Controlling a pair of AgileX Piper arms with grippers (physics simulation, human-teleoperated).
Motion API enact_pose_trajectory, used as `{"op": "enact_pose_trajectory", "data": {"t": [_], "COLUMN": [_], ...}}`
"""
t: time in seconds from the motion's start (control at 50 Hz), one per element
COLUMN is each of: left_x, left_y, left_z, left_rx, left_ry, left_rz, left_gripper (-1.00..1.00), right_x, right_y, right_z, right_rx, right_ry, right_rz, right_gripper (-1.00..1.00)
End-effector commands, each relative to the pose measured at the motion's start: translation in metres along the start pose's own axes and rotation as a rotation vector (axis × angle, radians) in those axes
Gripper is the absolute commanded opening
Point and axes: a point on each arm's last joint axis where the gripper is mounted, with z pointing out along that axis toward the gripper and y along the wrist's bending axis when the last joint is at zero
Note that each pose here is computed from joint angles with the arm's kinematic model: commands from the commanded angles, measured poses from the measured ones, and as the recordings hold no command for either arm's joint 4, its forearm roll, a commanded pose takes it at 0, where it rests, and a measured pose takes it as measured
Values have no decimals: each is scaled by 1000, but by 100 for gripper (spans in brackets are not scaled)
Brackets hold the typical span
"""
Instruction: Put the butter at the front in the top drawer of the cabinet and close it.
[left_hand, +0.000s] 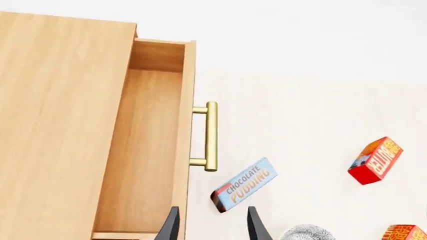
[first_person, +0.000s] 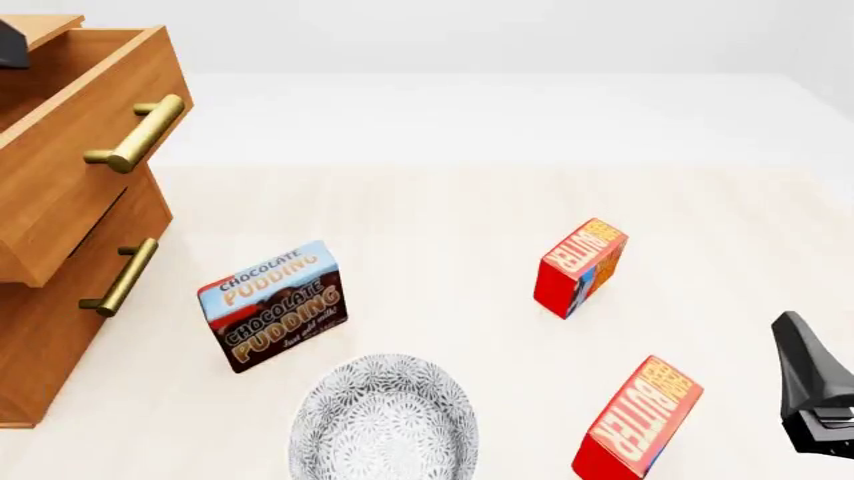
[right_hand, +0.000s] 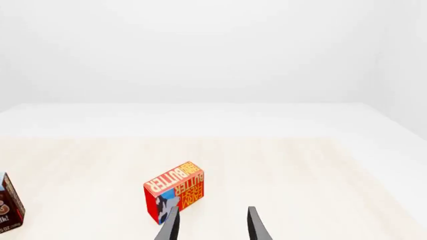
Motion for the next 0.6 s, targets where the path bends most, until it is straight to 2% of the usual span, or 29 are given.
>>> {"op": "enact_pose_trajectory", "data": {"t": [0.02,0.36,0.6], "left_x": [-9,-9,-10], "left_y": [2,7,13], "left_z": [13,29,29], "left_rx": [-23,-47,-70], "left_ry": [64,85,73], "left_rz": [-24,-55,-75], "left_gripper": [100,100,100], "right_x": [0,0,0], "right_y": [0,0,0], "right_z": [0,0,0], "right_rx": [0,0,0], "right_ry": [-1,0,0], "right_rz": [0,0,0], "right_gripper": [100,100,100]}}
